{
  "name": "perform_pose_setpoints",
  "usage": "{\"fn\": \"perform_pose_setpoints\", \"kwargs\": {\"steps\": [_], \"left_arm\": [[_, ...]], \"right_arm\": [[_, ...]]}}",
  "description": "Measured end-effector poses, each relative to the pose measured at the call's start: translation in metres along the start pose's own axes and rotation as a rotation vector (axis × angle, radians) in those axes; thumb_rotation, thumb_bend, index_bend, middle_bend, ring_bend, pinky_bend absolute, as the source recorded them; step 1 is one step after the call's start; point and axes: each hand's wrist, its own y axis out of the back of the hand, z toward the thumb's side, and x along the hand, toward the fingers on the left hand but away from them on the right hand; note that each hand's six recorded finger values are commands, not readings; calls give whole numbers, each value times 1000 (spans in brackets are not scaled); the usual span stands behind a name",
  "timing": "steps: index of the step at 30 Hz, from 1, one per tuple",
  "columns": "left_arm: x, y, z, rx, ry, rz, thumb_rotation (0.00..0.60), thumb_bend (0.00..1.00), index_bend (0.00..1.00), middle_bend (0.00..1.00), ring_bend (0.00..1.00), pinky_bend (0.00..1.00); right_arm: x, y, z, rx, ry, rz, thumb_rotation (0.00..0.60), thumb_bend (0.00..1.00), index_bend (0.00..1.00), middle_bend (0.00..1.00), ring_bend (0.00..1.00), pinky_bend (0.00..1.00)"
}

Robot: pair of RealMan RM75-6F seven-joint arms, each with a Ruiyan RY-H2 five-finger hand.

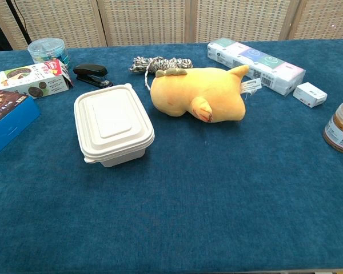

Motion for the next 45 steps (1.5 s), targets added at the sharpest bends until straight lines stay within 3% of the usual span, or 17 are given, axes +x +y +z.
{"fn": "perform_pose_setpoints", "kwargs": {"steps": [8,17,29,36,45], "left_arm": [[1,1,-2,-5,10,0,600,0,0,0,0,0],[7,2,-8,-20,29,-10,600,0,0,0,0,0],[8,8,-15,-54,39,-6,600,0,0,0,0,0],[7,13,-22,-72,53,5,600,0,0,0,0,0],[5,15,-25,-89,45,6,600,0,0,0,0,0]], "right_arm": [[-56,-24,55,-45,62,33,261,0,0,0,0,0],[-91,-58,125,-77,129,77,272,0,0,0,0,0],[-111,-76,219,-100,244,86,279,0,0,0,0,0],[-108,-74,261,-101,299,72,282,0,0,0,0,0],[-120,-96,300,-69,321,96,283,0,0,0,0,0]]}}
